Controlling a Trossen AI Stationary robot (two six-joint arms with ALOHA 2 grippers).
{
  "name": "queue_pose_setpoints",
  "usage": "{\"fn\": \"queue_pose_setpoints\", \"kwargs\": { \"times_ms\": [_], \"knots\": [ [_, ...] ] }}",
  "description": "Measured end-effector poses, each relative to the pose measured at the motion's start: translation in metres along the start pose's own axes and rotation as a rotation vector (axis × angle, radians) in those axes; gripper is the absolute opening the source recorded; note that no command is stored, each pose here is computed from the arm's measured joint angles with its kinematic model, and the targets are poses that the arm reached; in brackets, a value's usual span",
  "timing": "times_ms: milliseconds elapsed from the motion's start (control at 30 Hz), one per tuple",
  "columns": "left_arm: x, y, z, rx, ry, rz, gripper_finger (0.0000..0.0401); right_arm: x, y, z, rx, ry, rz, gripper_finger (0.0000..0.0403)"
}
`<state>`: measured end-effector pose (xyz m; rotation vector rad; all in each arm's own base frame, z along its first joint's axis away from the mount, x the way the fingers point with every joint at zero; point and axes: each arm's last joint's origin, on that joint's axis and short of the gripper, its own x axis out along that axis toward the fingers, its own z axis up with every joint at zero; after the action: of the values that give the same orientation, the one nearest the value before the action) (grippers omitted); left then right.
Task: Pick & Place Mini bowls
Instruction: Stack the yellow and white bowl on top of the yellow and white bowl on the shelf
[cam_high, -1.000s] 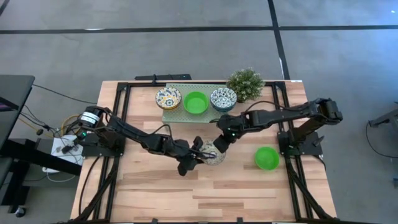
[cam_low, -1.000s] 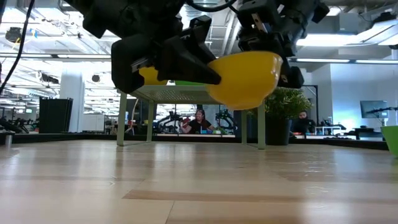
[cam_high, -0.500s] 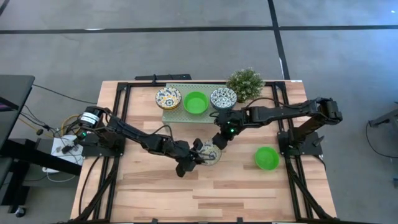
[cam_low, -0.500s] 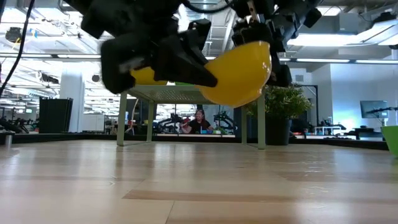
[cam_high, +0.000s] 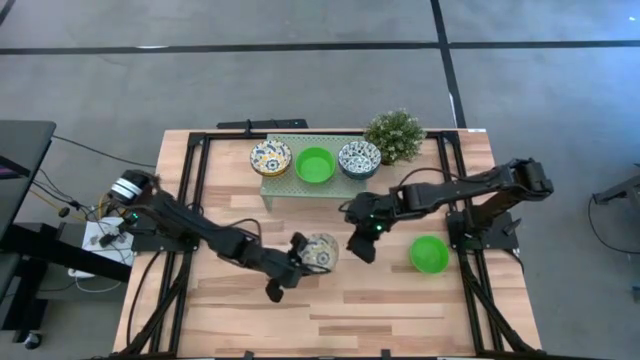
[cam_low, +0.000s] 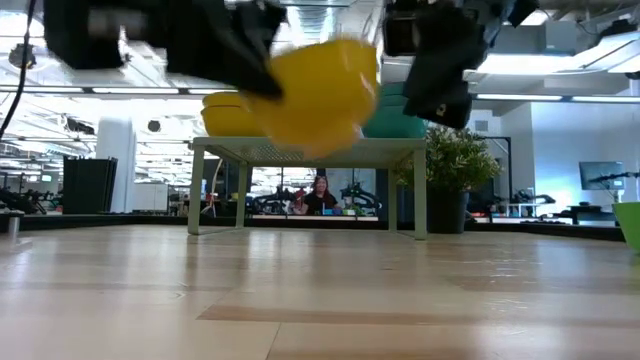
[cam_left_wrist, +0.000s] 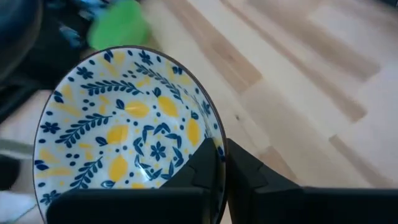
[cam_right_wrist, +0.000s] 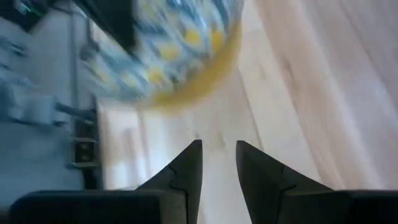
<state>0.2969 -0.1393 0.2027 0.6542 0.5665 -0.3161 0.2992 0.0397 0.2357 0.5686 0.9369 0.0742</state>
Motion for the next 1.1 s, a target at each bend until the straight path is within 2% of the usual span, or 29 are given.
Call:
{"fn": "queue_pose_setpoints", "kwargs": {
  "times_ms": [133,267,400,600,667,733,900,1100],
  "knots": [
    [-0.047,0.012,0.016,-0.053,-0.058,0.083,0.0012,-0.017,0.008,-0.01,-0.06,-0.018,-0.093,0.0093],
    [-0.091,0.031,0.015,-0.076,-0.047,0.206,0.0012,-0.043,0.015,-0.021,-0.177,-0.065,-0.208,0.0093],
    [-0.126,0.054,0.003,-0.056,0.009,0.332,0.0012,-0.06,0.016,-0.027,-0.267,-0.103,-0.292,0.0093],
    [-0.161,0.091,-0.022,-0.021,0.097,0.479,0.0012,-0.072,0.016,-0.026,-0.261,-0.141,-0.282,0.0093],
    [-0.169,0.103,-0.034,-0.043,0.145,0.518,0.0012,-0.072,0.015,-0.026,-0.259,-0.141,-0.283,0.0093],
    [-0.174,0.113,-0.047,-0.078,0.196,0.522,0.0012,-0.071,0.015,-0.025,-0.257,-0.138,-0.285,0.0093],
    [-0.175,0.132,-0.077,-0.179,0.258,0.424,0.0012,-0.067,0.013,-0.024,-0.253,-0.125,-0.296,0.0093],
    [-0.171,0.149,-0.096,-0.23,0.279,0.382,0.0012,-0.071,0.01,-0.022,-0.241,-0.139,-0.3,0.0093]
  ]
}}
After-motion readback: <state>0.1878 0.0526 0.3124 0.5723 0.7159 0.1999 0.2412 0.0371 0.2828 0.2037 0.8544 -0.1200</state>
